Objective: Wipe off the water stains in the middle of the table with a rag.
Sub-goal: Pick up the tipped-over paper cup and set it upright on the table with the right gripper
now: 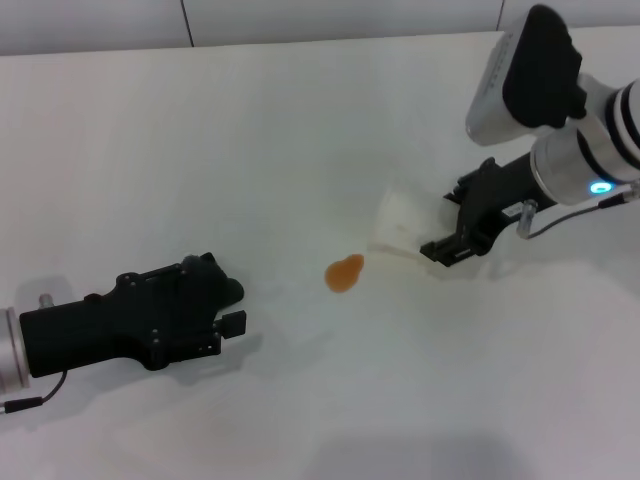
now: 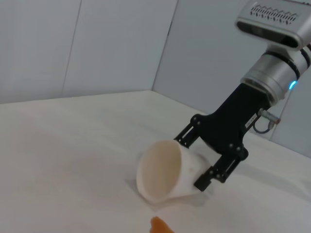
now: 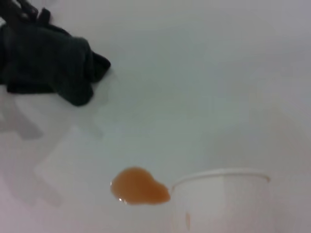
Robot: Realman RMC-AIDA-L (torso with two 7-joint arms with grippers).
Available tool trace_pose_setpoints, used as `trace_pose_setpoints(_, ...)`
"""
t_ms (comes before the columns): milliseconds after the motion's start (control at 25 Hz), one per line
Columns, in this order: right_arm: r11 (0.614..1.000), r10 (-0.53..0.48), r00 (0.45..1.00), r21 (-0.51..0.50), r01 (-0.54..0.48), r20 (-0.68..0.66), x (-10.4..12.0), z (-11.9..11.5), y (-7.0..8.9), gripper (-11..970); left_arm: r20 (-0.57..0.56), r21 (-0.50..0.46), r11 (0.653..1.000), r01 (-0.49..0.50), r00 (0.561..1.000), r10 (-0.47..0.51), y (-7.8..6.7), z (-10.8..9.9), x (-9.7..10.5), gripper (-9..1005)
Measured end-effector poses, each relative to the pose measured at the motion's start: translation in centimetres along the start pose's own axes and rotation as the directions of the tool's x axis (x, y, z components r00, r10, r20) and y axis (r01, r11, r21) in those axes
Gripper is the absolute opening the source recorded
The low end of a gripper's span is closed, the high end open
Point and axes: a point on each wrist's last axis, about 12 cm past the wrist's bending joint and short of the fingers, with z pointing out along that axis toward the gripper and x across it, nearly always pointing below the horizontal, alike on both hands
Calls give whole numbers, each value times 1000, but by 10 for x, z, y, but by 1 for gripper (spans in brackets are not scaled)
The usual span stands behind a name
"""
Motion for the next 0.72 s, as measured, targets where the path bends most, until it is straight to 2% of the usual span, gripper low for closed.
trace_pose_setpoints(240, 998, -22, 996, 65, 16, 89, -5, -26, -1, 661, -1, -1, 1000, -3, 1000, 3, 0, 0, -1, 803)
trace_pose_setpoints(400, 997, -29, 971, 77, 11, 239, -3, -48, -1, 658, 6, -4, 1000, -4, 1000, 4, 1, -1, -2, 803)
trace_pose_setpoints(520, 997, -47, 919, 73, 19, 390, 6, -56, 0, 657, 11, -6, 1000, -7, 1000, 7, 2, 0, -3, 803)
trace_pose_setpoints(720, 997, -41, 840, 75, 0, 541, 24, -58, -5, 656, 12, -6, 1000, -11, 1000, 11, 2, 0, -5, 803)
